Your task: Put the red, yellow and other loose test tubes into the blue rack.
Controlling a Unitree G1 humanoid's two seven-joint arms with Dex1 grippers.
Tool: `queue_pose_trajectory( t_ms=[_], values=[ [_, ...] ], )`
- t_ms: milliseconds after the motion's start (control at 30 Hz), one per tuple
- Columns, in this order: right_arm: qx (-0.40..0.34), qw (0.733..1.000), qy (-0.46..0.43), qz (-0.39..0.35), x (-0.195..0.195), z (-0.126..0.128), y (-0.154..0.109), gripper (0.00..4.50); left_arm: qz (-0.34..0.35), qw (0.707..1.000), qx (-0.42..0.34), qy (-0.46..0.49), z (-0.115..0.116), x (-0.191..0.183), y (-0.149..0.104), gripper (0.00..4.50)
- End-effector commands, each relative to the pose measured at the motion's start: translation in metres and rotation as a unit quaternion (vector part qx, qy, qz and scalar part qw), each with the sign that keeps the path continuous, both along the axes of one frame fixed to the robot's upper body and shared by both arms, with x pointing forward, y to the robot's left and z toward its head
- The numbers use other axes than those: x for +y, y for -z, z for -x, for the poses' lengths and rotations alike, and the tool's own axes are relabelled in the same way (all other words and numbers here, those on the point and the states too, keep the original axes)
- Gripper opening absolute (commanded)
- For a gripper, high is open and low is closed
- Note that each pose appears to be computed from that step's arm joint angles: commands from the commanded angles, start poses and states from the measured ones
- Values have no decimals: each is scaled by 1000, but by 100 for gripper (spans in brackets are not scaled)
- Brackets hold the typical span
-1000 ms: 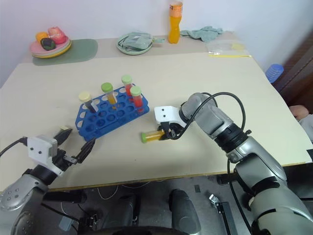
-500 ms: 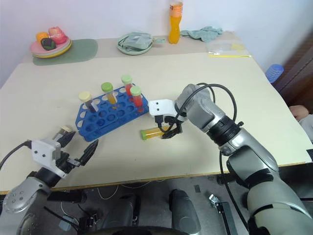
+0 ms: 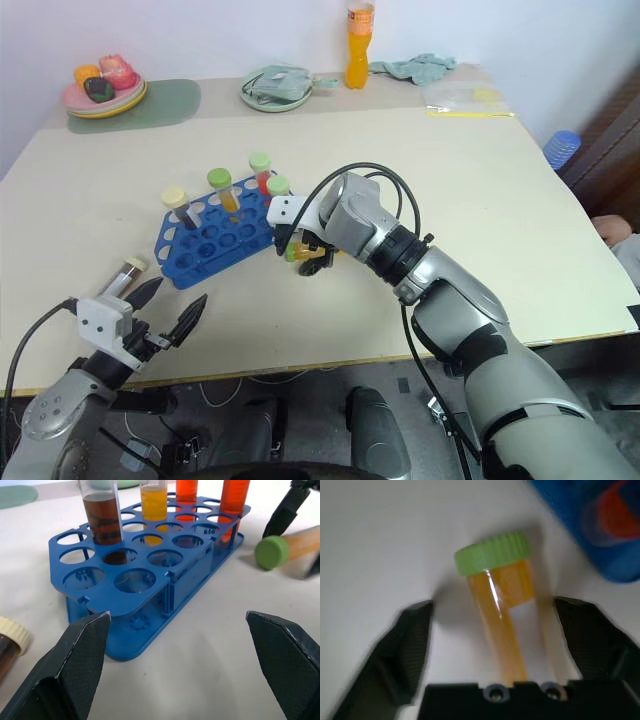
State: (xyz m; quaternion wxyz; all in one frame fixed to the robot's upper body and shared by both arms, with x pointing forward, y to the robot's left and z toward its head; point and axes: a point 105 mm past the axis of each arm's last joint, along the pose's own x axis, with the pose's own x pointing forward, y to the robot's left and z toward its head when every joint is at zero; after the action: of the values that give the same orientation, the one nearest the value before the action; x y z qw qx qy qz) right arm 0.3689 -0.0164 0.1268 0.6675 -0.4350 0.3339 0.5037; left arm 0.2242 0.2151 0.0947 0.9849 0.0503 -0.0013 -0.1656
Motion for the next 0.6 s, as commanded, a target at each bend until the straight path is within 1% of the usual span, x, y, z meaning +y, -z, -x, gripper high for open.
queue_pose_trajectory(
  t_ms=[33, 100, 233, 267, 333, 367, 400, 433, 467, 533, 567, 600],
  values=[
    [-24, 1000, 11, 17, -8, -10, -6, 217, -4, 1000, -18, 1, 2, -2, -7, 450],
    [-22, 1000, 1, 16, -8, -7, -11, 119, -5, 1000, -18, 0, 2, -2, -6, 450],
    [-5, 1000, -28, -5, -6, 9, -23, 119, -5, 1000, -18, -3, 3, -1, -6, 450],
    [-5, 999, -50, -20, -4, 15, -27, 119, -6, 1000, -18, -4, 3, -1, -7, 450],
    [7, 988, -126, -85, 5, 42, -41, 119, -7, 1000, -20, -8, 4, 1, -9, 450],
    [9, 983, -150, -107, 8, 51, -45, 119, -7, 1000, -20, -9, 4, 1, -9, 450],
    [-9, 970, -191, -150, 16, 63, -53, 119, -7, 1000, -21, -10, 4, 1, -10, 450],
    [-29, 950, -223, -215, 29, 74, -64, 119, -8, 1000, -21, -11, 4, 1, -10, 450],
    [-44, 926, -232, -296, 43, 81, -78, 119, -8, 1000, -22, -12, 3, 2, -11, 450],
    [-58, 877, -210, -429, 64, 85, -104, 119, -8, 1000, -23, -13, 2, 2, -12, 450],
    [-58, 861, -196, -466, 70, 85, -111, 119, -8, 1000, -24, -13, 2, 2, -13, 450],
    [-67, 837, -176, -514, 79, 83, -122, 119, -8, 1000, -24, -12, 1, 1, -13, 450]
  ],
)
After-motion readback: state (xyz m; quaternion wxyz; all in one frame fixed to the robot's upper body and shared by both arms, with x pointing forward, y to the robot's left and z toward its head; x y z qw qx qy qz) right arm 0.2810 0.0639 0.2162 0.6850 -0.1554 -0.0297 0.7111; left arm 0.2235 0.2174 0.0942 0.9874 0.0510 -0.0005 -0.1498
